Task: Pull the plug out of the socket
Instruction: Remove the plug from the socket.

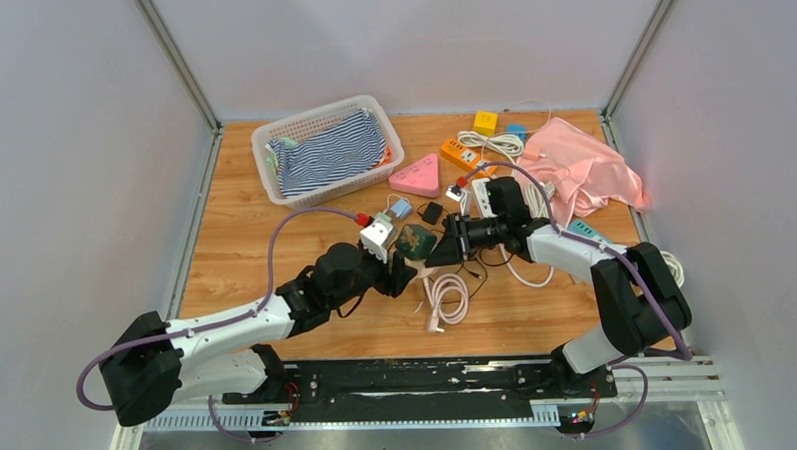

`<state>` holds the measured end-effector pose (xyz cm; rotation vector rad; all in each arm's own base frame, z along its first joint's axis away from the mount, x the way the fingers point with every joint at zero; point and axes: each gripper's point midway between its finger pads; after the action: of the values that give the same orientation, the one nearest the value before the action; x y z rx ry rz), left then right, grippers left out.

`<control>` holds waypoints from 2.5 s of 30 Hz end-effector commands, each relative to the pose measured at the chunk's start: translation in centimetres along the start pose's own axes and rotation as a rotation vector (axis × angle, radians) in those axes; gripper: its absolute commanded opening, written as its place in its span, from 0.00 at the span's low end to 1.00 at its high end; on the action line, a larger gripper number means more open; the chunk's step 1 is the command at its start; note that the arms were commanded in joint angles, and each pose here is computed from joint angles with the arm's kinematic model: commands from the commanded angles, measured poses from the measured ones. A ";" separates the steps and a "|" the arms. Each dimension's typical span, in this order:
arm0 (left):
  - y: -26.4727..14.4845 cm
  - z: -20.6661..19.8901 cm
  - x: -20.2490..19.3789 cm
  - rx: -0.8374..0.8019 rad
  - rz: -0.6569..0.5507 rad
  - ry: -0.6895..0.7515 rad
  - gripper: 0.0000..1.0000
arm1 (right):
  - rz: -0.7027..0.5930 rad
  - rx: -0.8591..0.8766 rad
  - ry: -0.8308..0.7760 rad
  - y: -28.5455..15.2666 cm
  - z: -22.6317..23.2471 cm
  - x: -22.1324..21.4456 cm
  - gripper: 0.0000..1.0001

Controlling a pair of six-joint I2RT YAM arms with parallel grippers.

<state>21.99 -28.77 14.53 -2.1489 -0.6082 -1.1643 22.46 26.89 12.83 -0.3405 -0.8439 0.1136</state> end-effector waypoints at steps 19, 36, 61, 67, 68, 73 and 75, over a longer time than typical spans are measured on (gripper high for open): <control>0.8 -4.1 3.9 -0.099 -0.157 0.120 0.00 | -0.017 -0.010 -0.071 -0.6 -1.2 0.3 0.00; 0.3 -5.9 4.3 -0.216 -0.123 0.018 0.00 | -0.011 -0.020 -0.075 -0.5 -1.5 0.1 0.00; 0.0 -5.9 5.5 -0.255 -0.131 -0.217 0.00 | -0.011 -0.027 -0.107 -0.6 -1.7 -0.1 0.00; 1.5 -4.8 3.8 -0.009 -0.117 -0.019 0.00 | -0.001 -0.041 -0.100 -0.5 -2.2 -0.4 0.00; 1.7 -4.5 3.6 0.023 -0.118 -0.001 0.00 | 0.000 -0.041 -0.099 -0.5 -2.2 -0.5 0.00; 2.0 -5.0 2.9 0.019 -0.098 -0.021 0.00 | 0.004 -0.037 -0.109 -0.4 -2.3 -0.6 0.00; 1.9 -5.6 3.1 -0.036 -0.080 -0.106 0.00 | 0.011 -0.043 -0.111 -0.4 -2.5 -0.8 0.00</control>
<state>21.25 -31.10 13.63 -2.0481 -0.6037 -1.1193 23.24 25.82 11.31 -0.3745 -0.8983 0.1248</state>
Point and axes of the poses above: each gripper's point midway between its finger pads, its own y axis out along the fingers, its own z axis along the line the jaws close on, x = y × z, and after that the axes turned 13 degrees about -y, right-handed
